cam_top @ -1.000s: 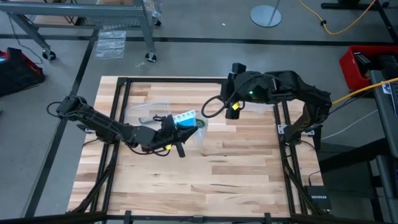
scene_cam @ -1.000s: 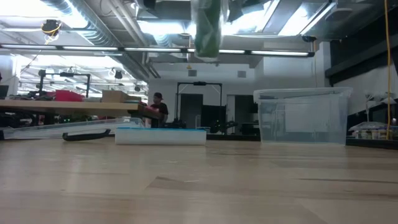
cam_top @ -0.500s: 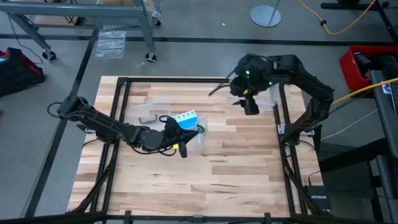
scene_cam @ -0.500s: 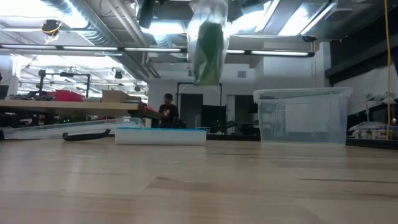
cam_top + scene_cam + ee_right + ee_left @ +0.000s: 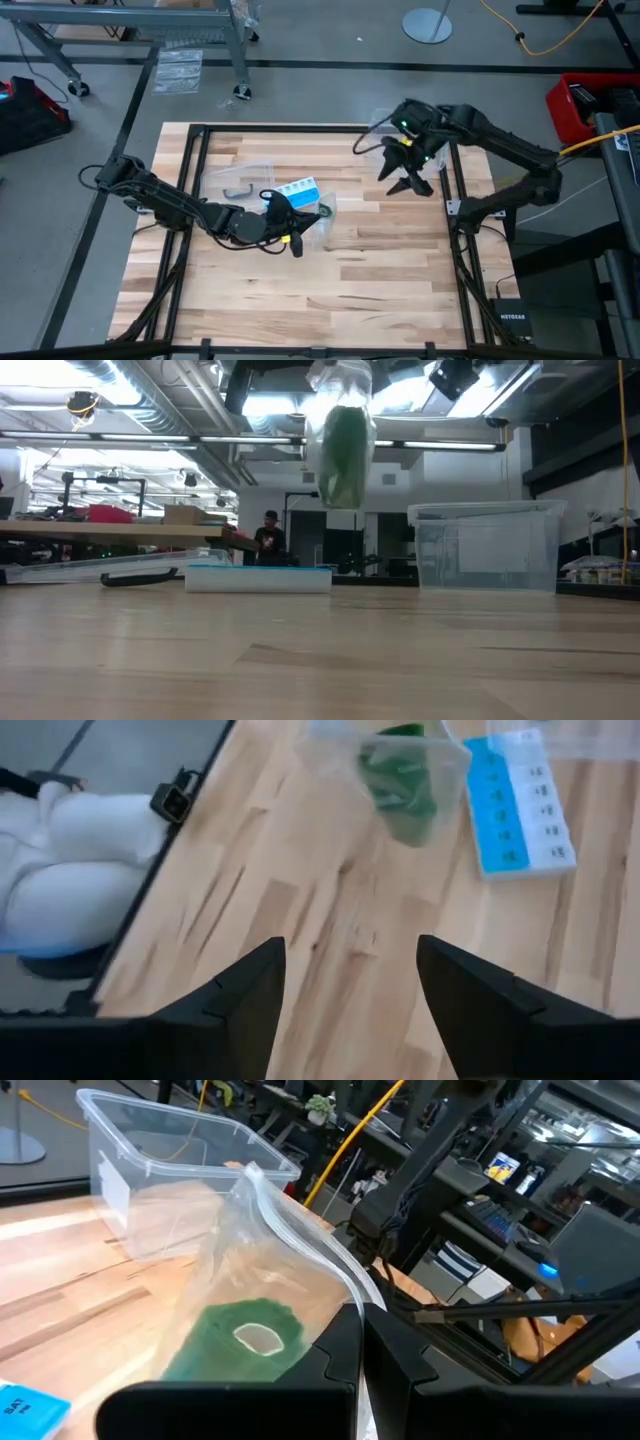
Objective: Roll bandage
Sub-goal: Close the transparent zip bag
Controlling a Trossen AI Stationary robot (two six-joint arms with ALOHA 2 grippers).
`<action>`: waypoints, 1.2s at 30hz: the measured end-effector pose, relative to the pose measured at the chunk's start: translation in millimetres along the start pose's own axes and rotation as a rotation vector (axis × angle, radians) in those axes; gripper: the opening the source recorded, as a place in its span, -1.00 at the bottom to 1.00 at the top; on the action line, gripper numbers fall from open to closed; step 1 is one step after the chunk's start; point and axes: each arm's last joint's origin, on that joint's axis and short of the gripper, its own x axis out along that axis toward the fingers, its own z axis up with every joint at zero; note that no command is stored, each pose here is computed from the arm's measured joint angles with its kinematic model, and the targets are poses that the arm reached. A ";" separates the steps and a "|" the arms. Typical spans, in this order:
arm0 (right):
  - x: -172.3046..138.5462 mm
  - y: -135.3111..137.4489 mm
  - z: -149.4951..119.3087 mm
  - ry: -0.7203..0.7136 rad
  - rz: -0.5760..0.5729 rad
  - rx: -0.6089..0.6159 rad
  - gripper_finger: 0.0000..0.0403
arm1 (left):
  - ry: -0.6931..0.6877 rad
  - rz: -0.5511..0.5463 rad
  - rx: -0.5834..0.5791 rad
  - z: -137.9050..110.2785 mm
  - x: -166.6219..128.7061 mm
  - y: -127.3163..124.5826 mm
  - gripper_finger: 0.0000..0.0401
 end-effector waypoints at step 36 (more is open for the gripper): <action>139.7 -49.9 -60.8 -0.466 -0.051 0.038 0.15 | 0.070 -0.033 0.090 -5.2 0.0 1.1 -1.00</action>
